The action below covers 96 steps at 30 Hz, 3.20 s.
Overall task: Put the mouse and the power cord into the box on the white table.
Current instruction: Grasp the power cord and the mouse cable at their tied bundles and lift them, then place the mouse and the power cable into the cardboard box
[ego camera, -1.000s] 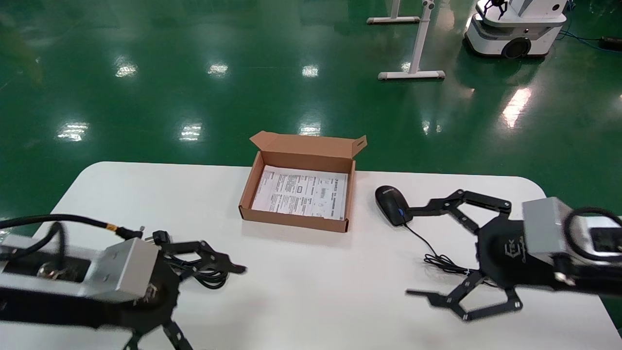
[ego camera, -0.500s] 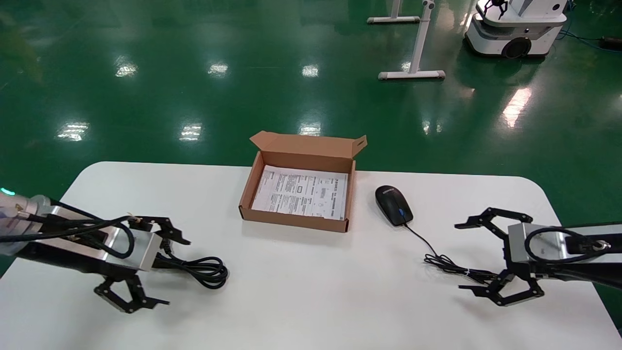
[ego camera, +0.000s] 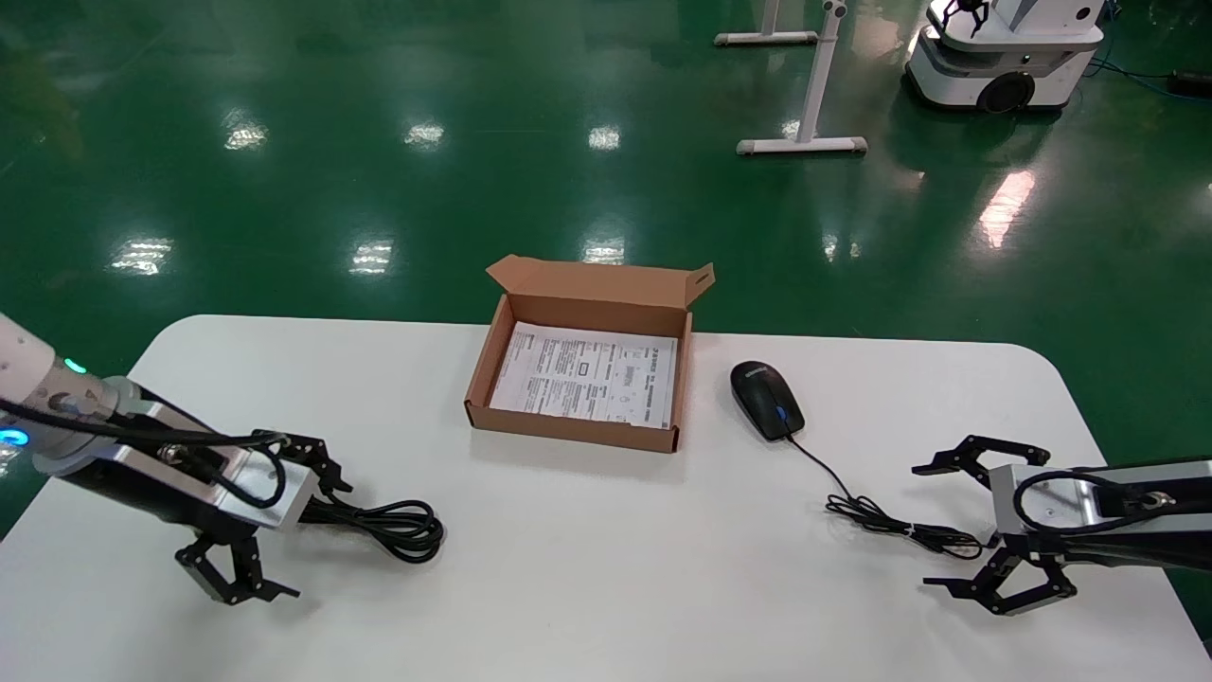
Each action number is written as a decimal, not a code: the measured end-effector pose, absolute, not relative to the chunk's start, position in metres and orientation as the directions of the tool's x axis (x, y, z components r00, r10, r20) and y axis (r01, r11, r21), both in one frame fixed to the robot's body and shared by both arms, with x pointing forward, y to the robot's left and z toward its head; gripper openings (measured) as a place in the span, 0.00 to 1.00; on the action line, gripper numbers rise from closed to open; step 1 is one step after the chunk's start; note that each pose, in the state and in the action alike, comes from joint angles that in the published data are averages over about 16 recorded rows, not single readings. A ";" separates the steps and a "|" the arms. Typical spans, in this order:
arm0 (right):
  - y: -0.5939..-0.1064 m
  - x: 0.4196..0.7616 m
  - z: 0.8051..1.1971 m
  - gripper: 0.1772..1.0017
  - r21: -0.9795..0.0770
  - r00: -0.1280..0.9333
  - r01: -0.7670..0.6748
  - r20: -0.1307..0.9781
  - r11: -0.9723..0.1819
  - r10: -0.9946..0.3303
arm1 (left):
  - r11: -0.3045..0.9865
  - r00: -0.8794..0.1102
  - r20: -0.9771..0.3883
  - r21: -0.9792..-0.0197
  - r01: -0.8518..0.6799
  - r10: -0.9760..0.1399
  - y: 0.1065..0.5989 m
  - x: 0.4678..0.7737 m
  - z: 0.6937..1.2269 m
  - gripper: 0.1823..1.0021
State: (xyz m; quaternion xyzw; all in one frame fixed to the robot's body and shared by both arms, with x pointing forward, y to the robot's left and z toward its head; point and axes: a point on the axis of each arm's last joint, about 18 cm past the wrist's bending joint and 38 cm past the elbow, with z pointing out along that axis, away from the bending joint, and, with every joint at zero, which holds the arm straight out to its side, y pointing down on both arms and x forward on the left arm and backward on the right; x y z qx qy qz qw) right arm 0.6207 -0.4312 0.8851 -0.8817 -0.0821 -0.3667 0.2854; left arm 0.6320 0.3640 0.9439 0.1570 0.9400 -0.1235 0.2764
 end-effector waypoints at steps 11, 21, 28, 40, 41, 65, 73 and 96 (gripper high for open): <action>-0.424 0.637 0.877 1.00 -0.432 0.715 0.331 0.695 -0.839 -0.076 | 0.925 -0.788 -0.570 -0.119 0.360 0.234 0.363 0.652 0.943 1.00; -0.421 0.648 0.874 1.00 -0.434 0.709 0.301 0.698 -0.849 -0.105 | 0.933 -0.789 -0.571 -0.104 0.344 0.227 0.365 0.663 0.929 1.00; -0.420 0.649 0.872 0.99 -0.443 0.712 0.287 0.691 -0.849 -0.120 | 0.938 -0.798 -0.563 -0.104 0.329 0.217 0.367 0.666 0.919 1.00; -0.420 0.650 0.872 0.89 -0.445 0.712 0.285 0.691 -0.849 -0.123 | 0.938 -0.801 -0.558 -0.108 0.328 0.216 0.367 0.666 0.916 0.94; -0.420 0.649 0.872 0.87 -0.445 0.712 0.286 0.691 -0.849 -0.123 | 0.938 -0.801 -0.558 -0.108 0.329 0.217 0.367 0.666 0.916 0.93; -0.420 0.649 0.872 0.26 -0.446 0.712 0.288 0.692 -0.847 -0.122 | 0.937 -0.795 -0.565 -0.103 0.334 0.222 0.366 0.666 0.919 0.37; -0.420 0.649 0.872 0.12 -0.446 0.712 0.288 0.691 -0.848 -0.122 | 0.937 -0.793 -0.569 -0.107 0.333 0.217 0.366 0.667 0.920 0.18; -0.409 0.649 1.016 0.05 -0.459 0.495 0.439 0.841 -0.772 -0.219 | 0.880 -0.570 -0.812 -0.174 0.442 0.126 0.363 0.634 1.071 0.08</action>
